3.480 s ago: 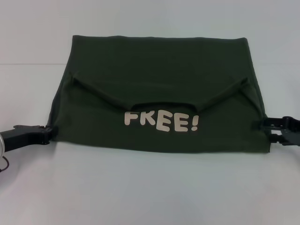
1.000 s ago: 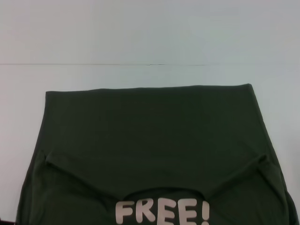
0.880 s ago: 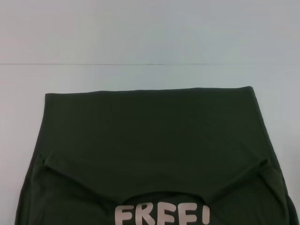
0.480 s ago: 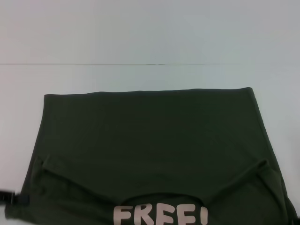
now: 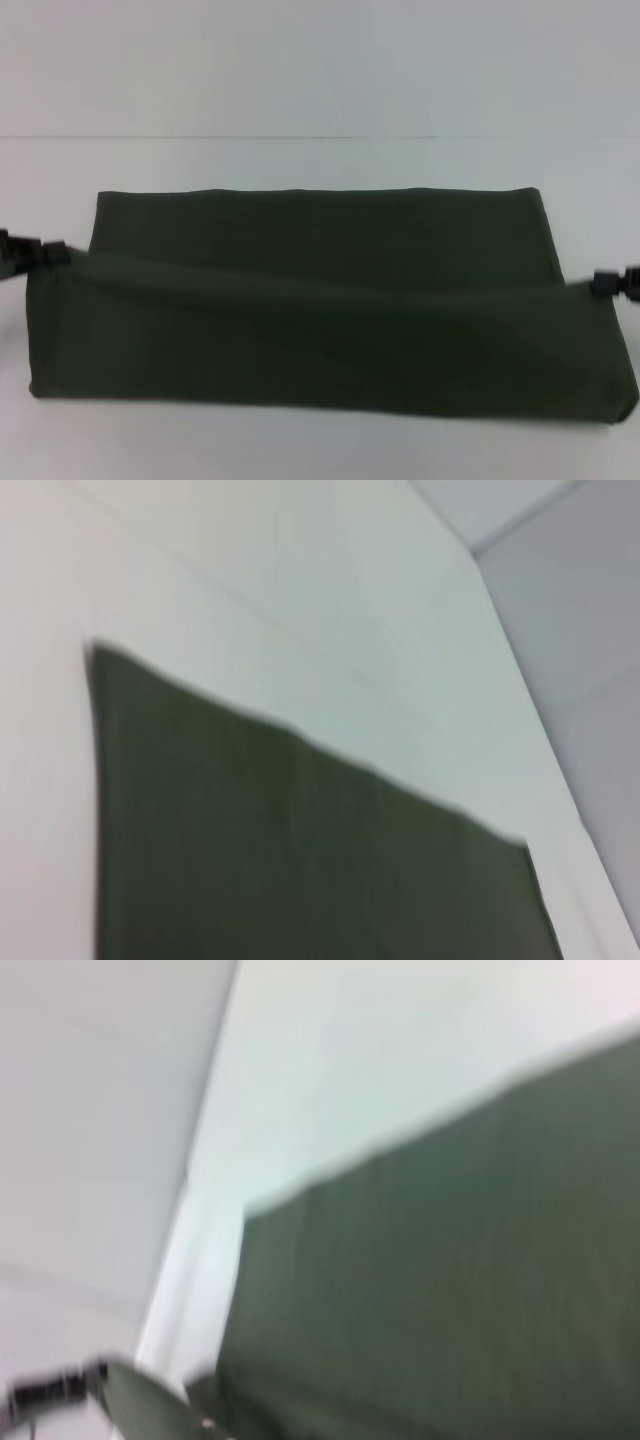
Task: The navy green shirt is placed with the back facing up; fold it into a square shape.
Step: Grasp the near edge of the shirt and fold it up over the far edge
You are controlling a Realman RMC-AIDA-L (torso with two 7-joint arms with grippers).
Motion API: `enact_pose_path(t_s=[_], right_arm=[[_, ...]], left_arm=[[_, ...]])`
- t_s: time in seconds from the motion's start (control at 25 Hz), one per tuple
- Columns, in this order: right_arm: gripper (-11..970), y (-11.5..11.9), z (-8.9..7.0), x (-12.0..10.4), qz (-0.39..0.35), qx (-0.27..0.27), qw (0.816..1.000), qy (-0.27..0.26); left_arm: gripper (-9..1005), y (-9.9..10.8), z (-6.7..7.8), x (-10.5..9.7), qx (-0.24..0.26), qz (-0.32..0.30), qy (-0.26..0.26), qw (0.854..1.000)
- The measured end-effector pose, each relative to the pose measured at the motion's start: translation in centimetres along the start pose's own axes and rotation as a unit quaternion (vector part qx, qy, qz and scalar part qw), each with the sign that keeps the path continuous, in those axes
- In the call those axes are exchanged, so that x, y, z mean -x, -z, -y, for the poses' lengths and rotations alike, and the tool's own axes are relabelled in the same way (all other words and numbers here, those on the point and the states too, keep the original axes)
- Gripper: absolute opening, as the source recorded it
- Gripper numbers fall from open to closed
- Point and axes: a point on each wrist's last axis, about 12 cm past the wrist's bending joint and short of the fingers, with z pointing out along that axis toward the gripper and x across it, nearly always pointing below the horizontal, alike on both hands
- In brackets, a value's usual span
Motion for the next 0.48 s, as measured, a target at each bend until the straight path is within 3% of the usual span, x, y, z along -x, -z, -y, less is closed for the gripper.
enact_pose_path(t_s=[0.2, 0.48], right_arm=[[17, -1.5, 0.6, 1.1, 0.083, -0.005, 0.996, -0.008], [17, -5.8, 0.8, 2.4, 0.147, -0.050, 0.988, 0.005]], left_arm=[[36, -2.0, -0.4, 0.8, 0.017, 0.085, -0.005, 0.996], [36, -5.3, -0.6, -0.1, 0.025, 0.158, -0.021, 0.987]])
